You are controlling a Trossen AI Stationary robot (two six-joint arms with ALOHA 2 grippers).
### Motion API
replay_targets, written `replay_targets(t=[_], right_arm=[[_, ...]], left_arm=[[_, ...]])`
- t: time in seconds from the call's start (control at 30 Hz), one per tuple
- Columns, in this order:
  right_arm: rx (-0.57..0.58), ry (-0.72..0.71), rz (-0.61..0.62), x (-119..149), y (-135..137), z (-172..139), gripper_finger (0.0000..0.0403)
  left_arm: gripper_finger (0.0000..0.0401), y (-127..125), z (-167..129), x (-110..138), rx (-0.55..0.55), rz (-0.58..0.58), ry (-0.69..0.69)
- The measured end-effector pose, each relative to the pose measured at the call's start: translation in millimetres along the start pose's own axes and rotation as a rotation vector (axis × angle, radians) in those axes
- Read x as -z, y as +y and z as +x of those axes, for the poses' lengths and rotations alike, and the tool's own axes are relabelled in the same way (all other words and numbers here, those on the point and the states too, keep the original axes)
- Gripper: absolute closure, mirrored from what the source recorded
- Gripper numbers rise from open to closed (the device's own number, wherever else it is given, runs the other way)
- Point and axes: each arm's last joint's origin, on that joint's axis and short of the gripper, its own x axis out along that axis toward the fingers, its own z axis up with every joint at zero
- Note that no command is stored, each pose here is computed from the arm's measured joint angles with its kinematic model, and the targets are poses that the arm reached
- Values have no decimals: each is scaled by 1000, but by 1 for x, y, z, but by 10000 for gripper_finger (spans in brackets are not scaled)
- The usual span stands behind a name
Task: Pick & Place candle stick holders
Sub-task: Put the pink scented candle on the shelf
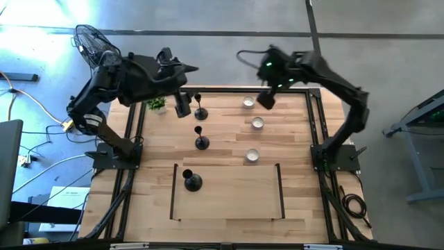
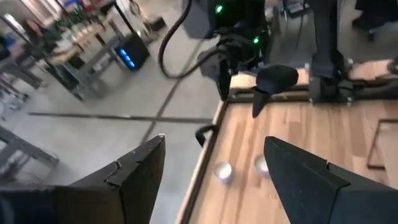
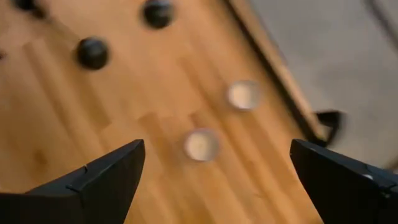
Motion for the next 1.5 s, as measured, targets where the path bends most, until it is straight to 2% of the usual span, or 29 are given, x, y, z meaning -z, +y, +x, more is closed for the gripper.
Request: replay_targets(t=[0.17, 0.4, 0.53, 0.73, 0.83, 1.07, 1.3, 1.5], right_arm=[[-13, 140, -40, -13, 9, 47, 9], [88, 335, -94, -17, 10, 103, 9], [115, 382, -126, -18, 10, 118, 9], [110, 398, -118, -17, 5, 120, 9], [88, 450, -99, -9, -2, 130, 8], [20, 598, -61, 26, -12, 181, 9], [-41, 593, -53, 49, -10, 217, 8], [-40, 526, -62, 48, -10, 226, 8]], left_arm=[[132, -2, 0, 3, 62, -2, 23], [132, 2, -11, 6, 128, -11, 17], [132, 2, -12, 9, 136, -4, 40], [132, 1, -12, 12, 148, -7, 75], [132, 1, -12, 13, 149, -4, 81], [132, 1, -12, 13, 149, 1, 80], [132, 0, -10, 10, 142, 33, 58], [132, 0, -8, 7, 133, 35, 30]])
